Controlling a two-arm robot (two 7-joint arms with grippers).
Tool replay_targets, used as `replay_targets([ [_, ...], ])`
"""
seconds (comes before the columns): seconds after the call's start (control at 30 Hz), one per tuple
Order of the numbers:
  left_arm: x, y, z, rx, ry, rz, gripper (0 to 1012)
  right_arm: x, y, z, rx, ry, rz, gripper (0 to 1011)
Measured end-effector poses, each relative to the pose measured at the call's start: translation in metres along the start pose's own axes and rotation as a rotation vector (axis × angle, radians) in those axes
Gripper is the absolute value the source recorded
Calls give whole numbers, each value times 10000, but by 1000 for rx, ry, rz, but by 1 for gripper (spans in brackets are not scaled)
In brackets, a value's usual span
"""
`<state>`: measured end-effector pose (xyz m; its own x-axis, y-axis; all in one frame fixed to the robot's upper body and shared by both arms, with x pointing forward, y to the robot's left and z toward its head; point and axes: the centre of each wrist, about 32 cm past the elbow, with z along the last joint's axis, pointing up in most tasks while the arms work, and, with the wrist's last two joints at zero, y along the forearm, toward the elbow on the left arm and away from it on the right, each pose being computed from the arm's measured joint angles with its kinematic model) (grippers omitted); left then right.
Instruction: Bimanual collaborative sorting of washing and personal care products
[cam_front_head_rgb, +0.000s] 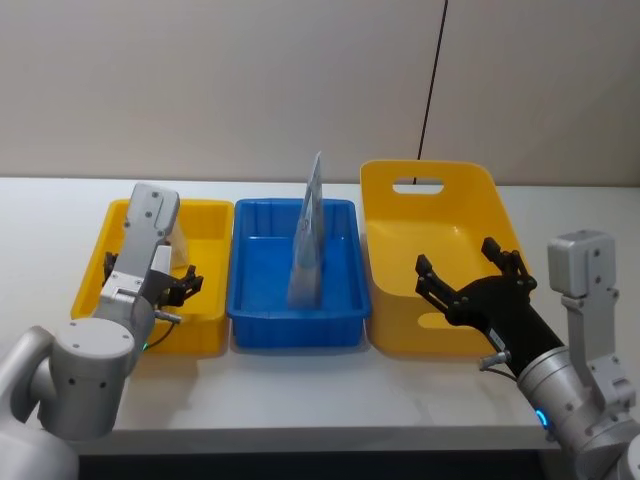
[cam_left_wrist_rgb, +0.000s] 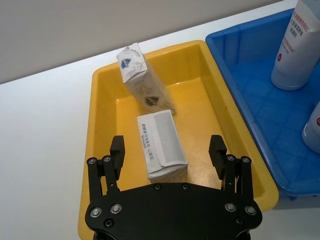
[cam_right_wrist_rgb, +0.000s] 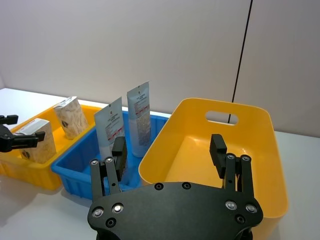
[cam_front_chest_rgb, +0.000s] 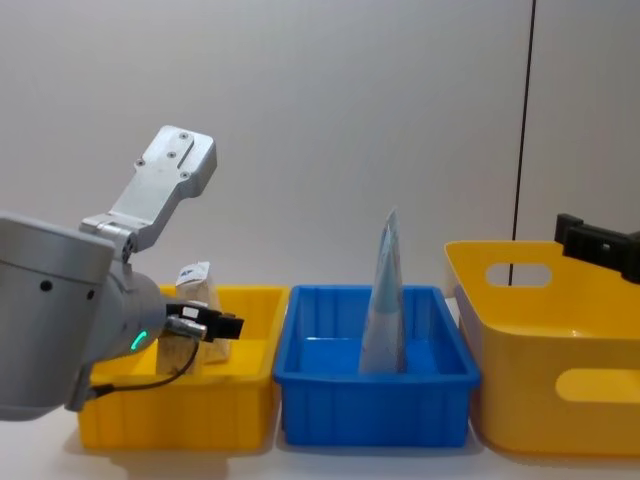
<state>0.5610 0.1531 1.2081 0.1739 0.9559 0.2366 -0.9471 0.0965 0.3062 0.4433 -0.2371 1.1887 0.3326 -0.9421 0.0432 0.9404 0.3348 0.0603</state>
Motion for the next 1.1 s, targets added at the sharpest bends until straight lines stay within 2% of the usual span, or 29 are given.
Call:
replay_targets([
  [0.53, -8, -96, 29, 45, 9, -15, 1002, 0, 0, 0, 0, 0, 0, 1002],
  [0.7, -12, -108, 27, 50, 7, -3, 919, 0, 0, 0, 0, 0, 0, 1002],
  [0.77, -14, -110, 26, 51, 6, 2, 818, 0, 0, 0, 0, 0, 0, 1002],
  [0.87, -17, -114, 24, 52, 5, 11, 765, 0, 0, 0, 0, 0, 0, 1002],
  [1.03, -20, -114, 15, 51, 3, 26, 587, 0, 0, 0, 0, 0, 0, 1002],
  [1.1, -21, -115, 8, 52, 4, 30, 547, 0, 0, 0, 0, 0, 0, 1002],
])
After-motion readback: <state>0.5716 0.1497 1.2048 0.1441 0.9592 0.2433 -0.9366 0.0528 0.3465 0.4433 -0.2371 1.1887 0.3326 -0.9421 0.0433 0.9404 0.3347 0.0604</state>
